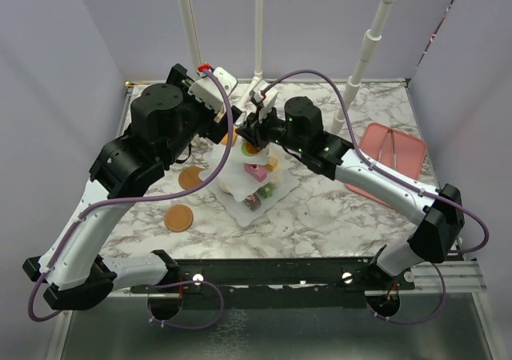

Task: Serve the afternoon tea
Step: Move the desert table to the center of the board, then move the coaster to the center of the board.

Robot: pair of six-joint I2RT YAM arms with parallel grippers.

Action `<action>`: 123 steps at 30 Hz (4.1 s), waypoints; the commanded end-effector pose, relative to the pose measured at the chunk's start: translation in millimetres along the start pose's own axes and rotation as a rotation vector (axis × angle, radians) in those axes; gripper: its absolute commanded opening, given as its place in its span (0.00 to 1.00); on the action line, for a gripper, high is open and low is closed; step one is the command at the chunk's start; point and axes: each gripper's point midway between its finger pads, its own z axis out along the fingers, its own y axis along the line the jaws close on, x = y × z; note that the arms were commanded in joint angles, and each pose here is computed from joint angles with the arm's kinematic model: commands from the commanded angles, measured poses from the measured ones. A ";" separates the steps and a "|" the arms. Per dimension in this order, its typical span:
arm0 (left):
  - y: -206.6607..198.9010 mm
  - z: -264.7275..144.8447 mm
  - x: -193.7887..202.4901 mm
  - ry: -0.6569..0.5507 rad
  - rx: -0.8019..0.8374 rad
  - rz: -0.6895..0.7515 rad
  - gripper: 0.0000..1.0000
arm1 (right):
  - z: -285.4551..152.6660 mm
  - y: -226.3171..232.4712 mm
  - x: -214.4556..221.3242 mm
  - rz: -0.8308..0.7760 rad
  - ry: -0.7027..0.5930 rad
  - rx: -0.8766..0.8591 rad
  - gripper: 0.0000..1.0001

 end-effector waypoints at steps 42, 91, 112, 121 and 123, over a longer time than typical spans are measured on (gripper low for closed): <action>-12.1 9.7 34.8 0.098 0.027 0.052 0.99 | -86.5 -95.1 -5.6 -0.087 0.050 0.369 0.27; 2.1 68.1 422.3 0.798 0.054 -0.043 0.64 | -108.3 40.2 40.7 0.098 0.118 0.200 0.65; -71.8 70.8 451.4 0.772 0.256 0.032 0.58 | -108.9 58.8 58.4 0.121 0.126 0.174 0.57; -137.2 49.1 431.9 0.726 0.514 0.025 0.56 | -113.4 61.1 79.7 0.105 0.166 0.174 0.54; -146.7 45.9 426.6 0.714 0.555 0.021 0.55 | -115.3 61.5 82.1 0.101 0.170 0.174 0.53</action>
